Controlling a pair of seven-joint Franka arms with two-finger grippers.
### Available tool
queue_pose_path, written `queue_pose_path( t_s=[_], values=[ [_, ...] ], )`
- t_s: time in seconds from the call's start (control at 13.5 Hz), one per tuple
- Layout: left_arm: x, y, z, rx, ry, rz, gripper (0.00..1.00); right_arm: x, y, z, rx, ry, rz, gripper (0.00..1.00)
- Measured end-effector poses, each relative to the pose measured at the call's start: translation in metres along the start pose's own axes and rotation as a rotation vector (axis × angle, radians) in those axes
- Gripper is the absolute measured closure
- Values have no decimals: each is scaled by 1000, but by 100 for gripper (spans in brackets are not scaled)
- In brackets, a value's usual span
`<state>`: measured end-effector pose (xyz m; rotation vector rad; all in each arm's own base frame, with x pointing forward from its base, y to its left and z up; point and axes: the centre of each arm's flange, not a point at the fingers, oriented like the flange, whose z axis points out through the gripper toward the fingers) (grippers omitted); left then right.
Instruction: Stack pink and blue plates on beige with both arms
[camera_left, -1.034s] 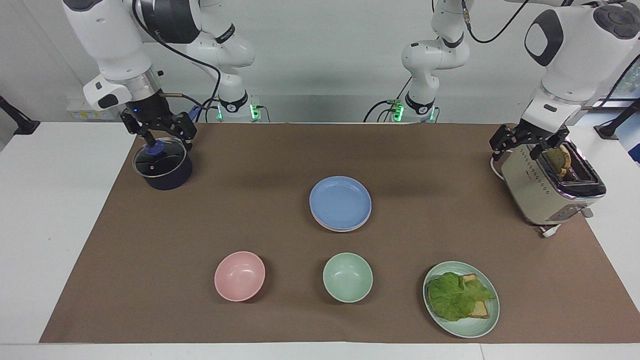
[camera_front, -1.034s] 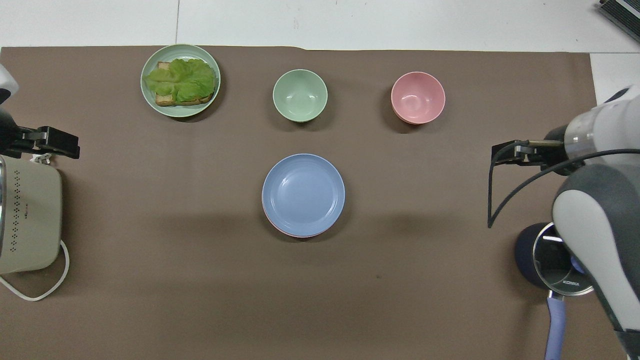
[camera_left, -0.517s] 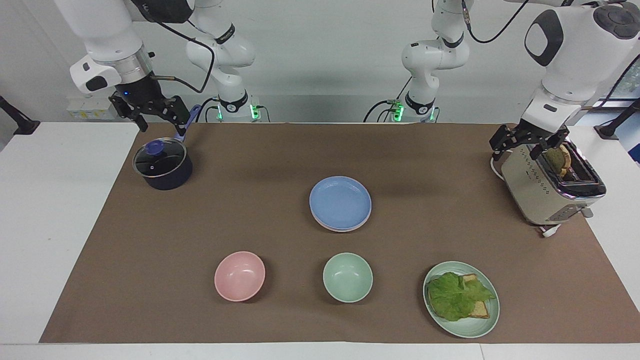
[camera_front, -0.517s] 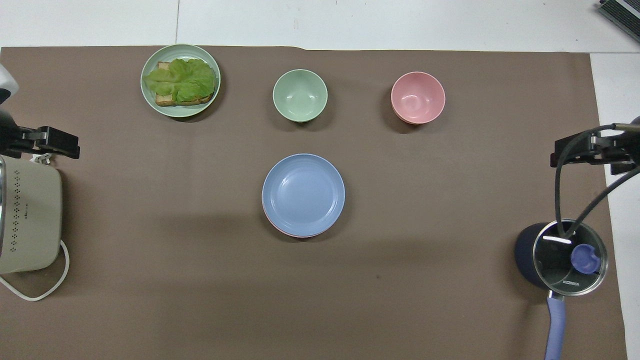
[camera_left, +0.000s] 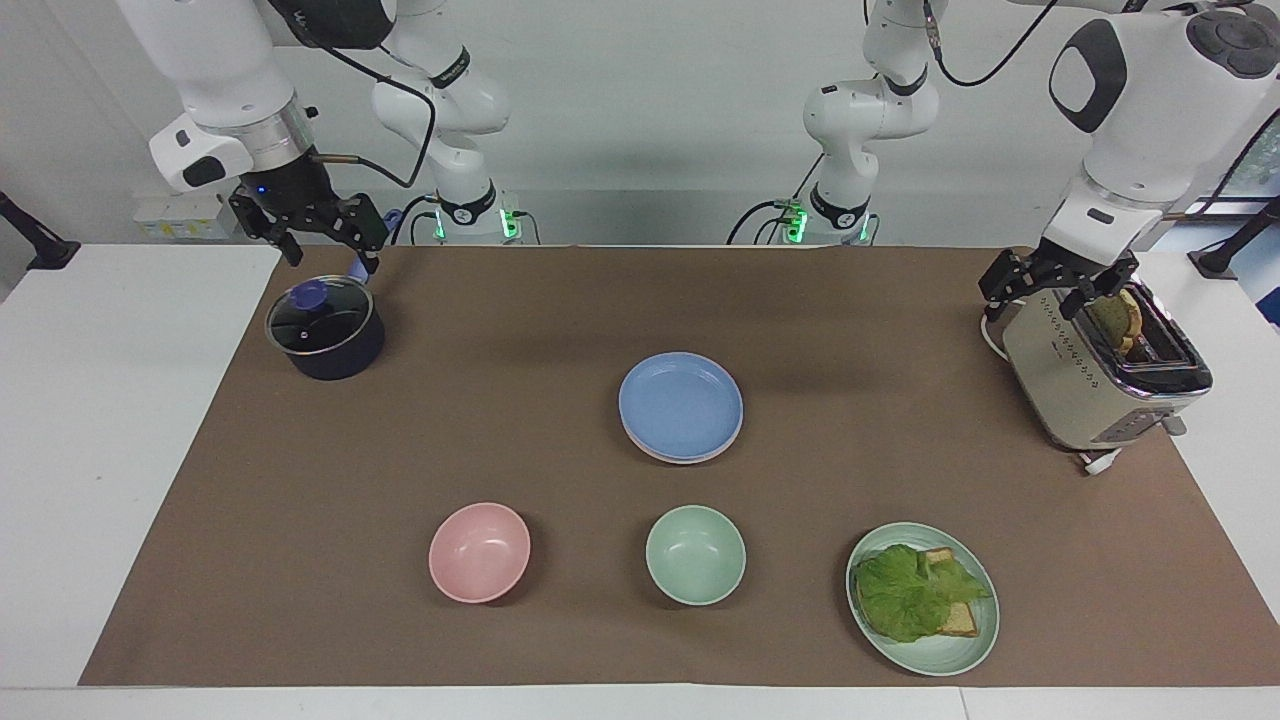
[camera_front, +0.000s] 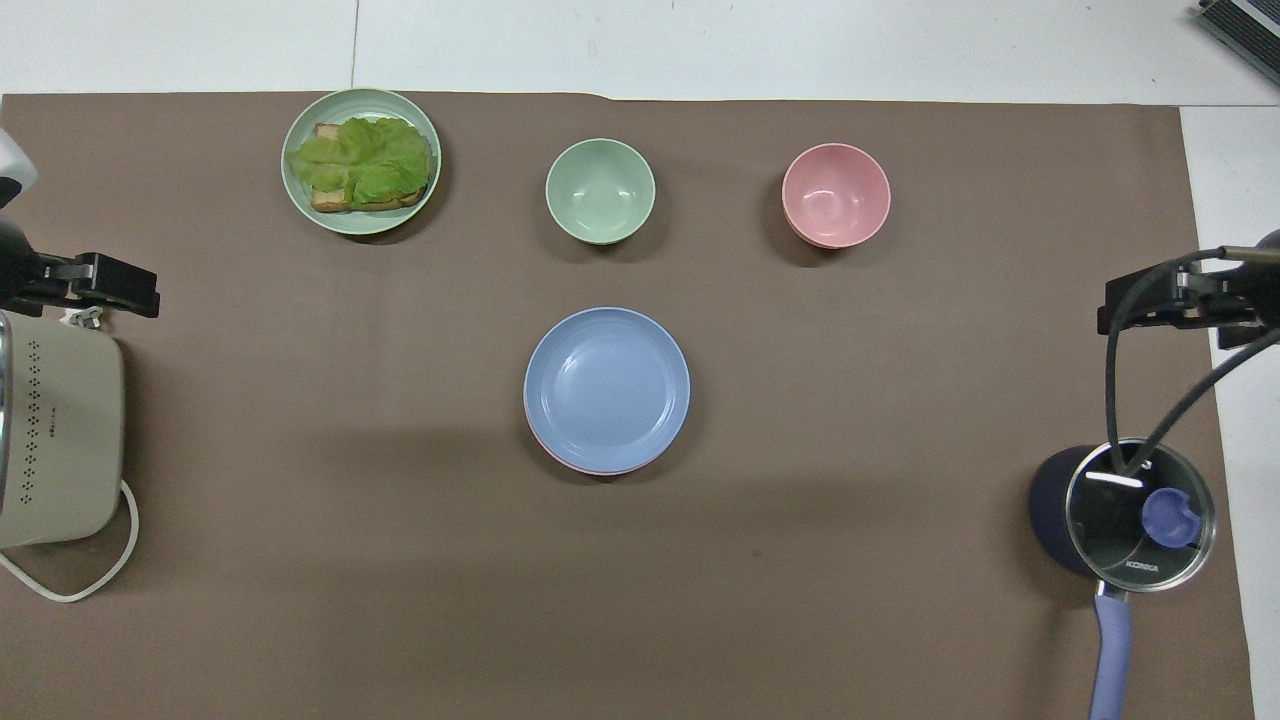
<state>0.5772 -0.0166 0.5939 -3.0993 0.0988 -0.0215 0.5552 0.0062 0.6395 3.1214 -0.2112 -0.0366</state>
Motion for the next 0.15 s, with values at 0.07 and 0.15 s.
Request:
queue_pose_path(
  t_s=[0.07, 0.15],
  values=[
    [0, 0, 0, 0, 0, 0, 0, 0, 0, 0, 0, -1, 0, 0],
    [0, 0, 0, 0, 0, 0, 0, 0, 0, 0, 0, -1, 0, 0]
  ],
)
